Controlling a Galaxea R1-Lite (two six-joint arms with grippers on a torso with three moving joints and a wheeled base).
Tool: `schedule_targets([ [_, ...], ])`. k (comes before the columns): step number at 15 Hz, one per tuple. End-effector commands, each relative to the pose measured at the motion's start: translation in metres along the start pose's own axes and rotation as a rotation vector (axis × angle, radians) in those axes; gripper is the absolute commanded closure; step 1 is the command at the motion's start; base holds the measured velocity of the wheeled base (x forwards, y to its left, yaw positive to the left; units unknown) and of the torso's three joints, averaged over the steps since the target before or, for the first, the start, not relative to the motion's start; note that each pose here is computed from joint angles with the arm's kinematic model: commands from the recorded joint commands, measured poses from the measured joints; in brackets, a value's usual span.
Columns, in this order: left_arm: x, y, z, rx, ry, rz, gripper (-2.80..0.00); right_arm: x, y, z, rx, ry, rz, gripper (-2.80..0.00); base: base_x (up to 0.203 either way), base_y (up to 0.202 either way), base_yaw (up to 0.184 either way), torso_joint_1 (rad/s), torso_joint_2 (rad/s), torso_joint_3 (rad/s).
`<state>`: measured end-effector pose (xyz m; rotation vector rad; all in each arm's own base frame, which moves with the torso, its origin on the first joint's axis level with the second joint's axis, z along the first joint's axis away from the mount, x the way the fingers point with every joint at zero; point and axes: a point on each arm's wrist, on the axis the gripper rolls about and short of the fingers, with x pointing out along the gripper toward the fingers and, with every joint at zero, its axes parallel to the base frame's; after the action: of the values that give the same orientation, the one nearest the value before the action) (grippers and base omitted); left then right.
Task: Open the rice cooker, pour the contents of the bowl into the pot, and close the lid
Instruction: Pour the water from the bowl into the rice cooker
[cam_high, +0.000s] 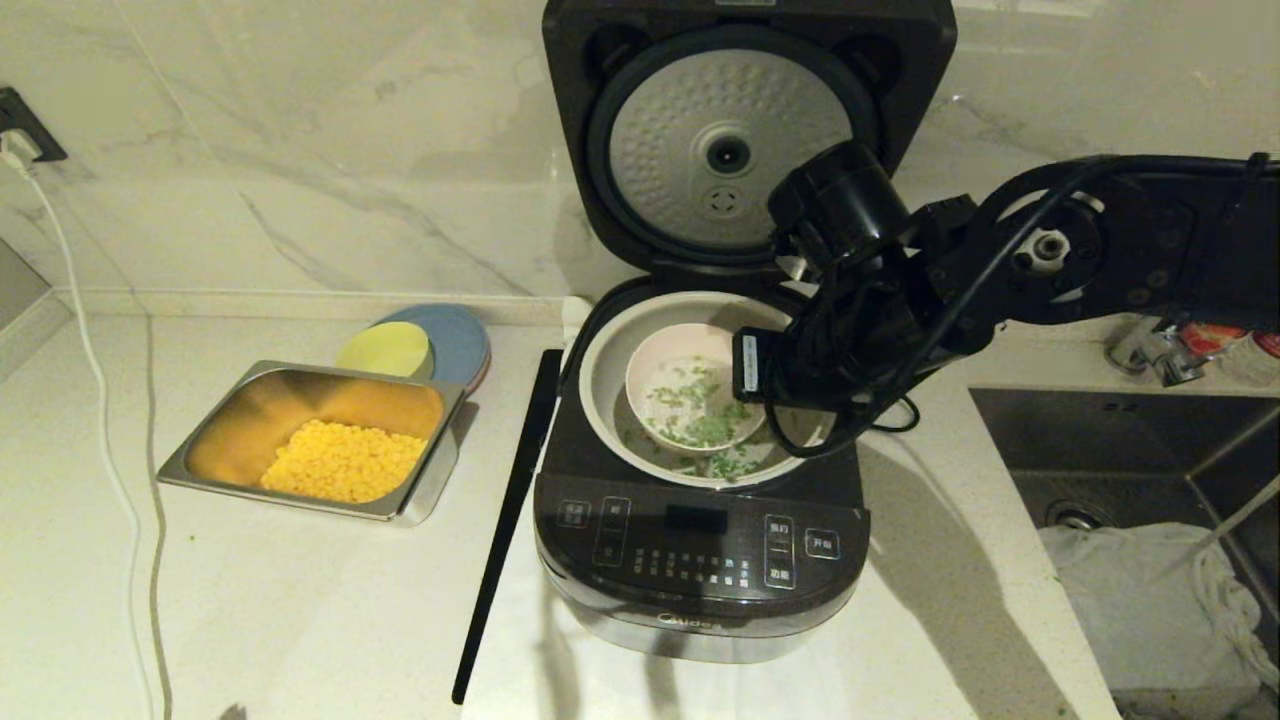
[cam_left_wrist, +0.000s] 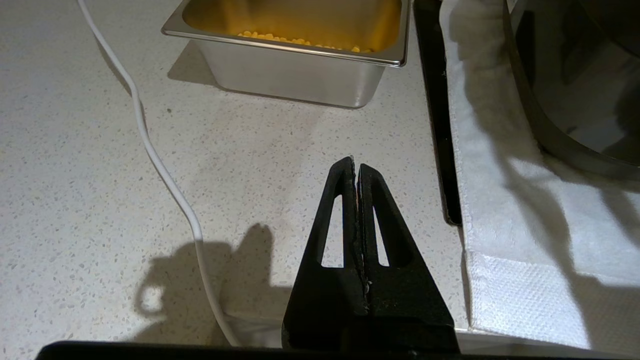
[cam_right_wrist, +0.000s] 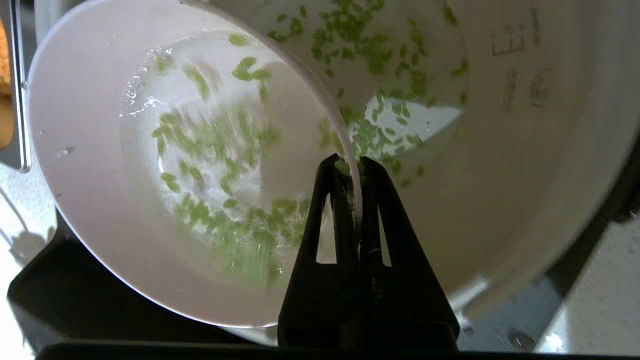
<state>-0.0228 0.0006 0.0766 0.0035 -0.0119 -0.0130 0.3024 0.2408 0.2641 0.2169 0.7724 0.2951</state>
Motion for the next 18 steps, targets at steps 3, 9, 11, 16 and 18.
schedule_targets([
  [3, 0.001, 0.0, -0.003, 0.0, 0.007, 0.001, 0.0, 0.02, 0.001, -0.001, 0.002, -0.045, -0.06, 0.0, 0.0, 0.0, 0.0, 0.0, 0.0, 0.0],
  [9, 0.001, 0.0, -0.003, 0.0, 0.007, 0.001, 0.0, 0.013, 0.01, 0.001, -0.02, -0.213, -0.211, 0.0, 0.0, 0.0, 0.0, 0.0, 0.0, 0.0],
  [11, 0.001, 0.0, -0.003, 0.001, 0.007, 0.001, 0.0, 0.018, 0.014, -0.003, -0.044, -0.278, -0.306, 0.0, 0.0, 0.0, 0.0, 0.0, 0.0, 0.0],
  [16, 0.001, 0.0, -0.003, 0.001, 0.007, 0.001, 0.0, 0.033, 0.028, -0.011, -0.073, -0.491, -0.331, 0.0, 0.0, 0.0, 0.0, 0.0, 0.0, 0.0],
  [18, 0.001, 0.0, -0.003, 0.0, 0.007, 0.001, 0.0, 0.037, 0.029, -0.017, -0.086, -0.561, -0.327, 0.0, 0.0, 0.0, 0.0, 0.0, 0.0, 0.0],
])
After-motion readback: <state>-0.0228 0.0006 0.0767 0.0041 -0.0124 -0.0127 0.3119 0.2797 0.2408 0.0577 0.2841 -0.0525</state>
